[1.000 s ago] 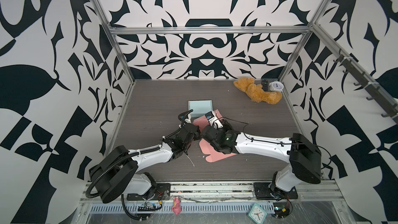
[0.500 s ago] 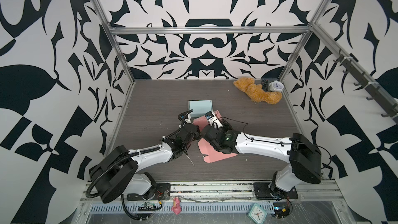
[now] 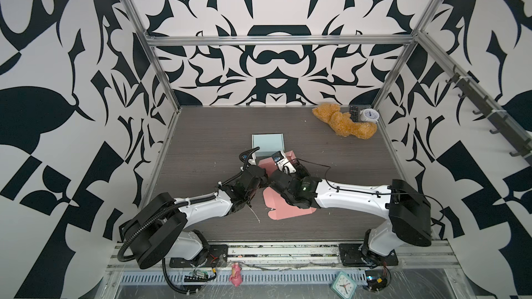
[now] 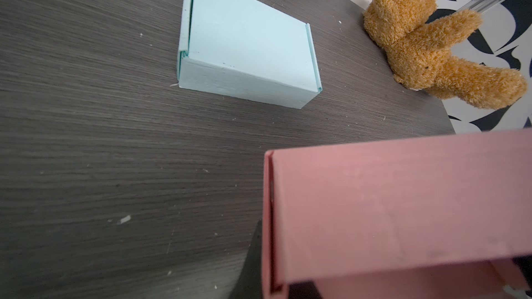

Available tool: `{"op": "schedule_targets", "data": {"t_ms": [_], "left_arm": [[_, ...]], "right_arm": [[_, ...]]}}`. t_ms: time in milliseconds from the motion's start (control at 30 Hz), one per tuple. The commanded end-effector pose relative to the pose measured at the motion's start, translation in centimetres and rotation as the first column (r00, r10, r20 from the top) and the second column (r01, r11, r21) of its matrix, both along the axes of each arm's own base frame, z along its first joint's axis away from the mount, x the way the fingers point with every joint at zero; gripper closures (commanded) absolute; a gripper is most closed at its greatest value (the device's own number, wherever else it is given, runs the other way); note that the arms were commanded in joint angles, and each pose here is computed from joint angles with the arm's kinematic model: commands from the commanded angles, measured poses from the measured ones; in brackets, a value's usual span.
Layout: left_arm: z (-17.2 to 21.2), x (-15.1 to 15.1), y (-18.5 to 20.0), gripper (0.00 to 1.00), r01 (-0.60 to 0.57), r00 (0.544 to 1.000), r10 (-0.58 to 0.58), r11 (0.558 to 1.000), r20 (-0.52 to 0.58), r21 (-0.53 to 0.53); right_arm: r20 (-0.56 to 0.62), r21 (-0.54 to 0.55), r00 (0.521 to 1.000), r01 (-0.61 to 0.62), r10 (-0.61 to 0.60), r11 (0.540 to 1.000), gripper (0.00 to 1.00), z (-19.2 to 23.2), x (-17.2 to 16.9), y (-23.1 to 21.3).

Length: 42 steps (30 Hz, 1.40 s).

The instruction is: Fold the paper box

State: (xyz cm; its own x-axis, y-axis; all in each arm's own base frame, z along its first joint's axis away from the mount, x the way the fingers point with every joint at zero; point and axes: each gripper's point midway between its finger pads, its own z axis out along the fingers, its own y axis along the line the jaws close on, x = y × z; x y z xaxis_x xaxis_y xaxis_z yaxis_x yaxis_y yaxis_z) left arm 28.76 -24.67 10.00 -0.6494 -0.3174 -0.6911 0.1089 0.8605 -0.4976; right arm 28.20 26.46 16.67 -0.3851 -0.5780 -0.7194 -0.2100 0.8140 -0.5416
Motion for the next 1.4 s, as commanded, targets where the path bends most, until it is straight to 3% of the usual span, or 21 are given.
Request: {"op": "schedule_targets", "data": {"t_ms": [0, 433, 667, 900, 1167, 1367], "left_arm": [[-0.2, 0.2, 0.3, 1.0, -0.019, 1.0, 0.018, 1.0, 0.011, 0.015], [0.5, 0.2, 0.5, 1.0, 0.04, 0.996, -0.05, 0.993, 0.078, 0.115], [2.3, -0.6, -0.1, 0.98, 0.186, 0.958, -0.232, 0.95, 0.17, 0.249], [3.6, -2.3, -1.1, 0.96, 0.33, 0.875, -0.414, 0.89, 0.252, 0.315], [3.0, -3.0, -2.7, 0.94, 0.417, 0.798, -0.522, 0.839, 0.301, 0.35], [1.8, -2.5, -4.1, 0.93, 0.448, 0.767, -0.565, 0.811, 0.304, 0.375]], "right_arm": [[0.031, 0.102, 0.999, -0.025, 0.022, 0.995, 0.53, 2.2, -0.9, 0.6], [-0.056, 0.224, 0.988, -0.13, 0.146, 0.966, 0.33, 5.9, -4.3, 0.2], [-0.112, 0.432, 0.953, -0.209, 0.282, 0.877, 0.19, 9.2, -5.5, -0.7], [-0.206, 0.658, 0.875, -0.208, 0.439, 0.724, 0.18, 9.1, -5.0, -0.1], [-0.249, 0.712, 0.81, -0.219, 0.531, 0.667, 0.15, 8.5, -4.4, 2.1], [-0.306, 0.744, 0.774, -0.169, 0.555, 0.647, 0.13, 6.0, -3.2, 2.2]]}}
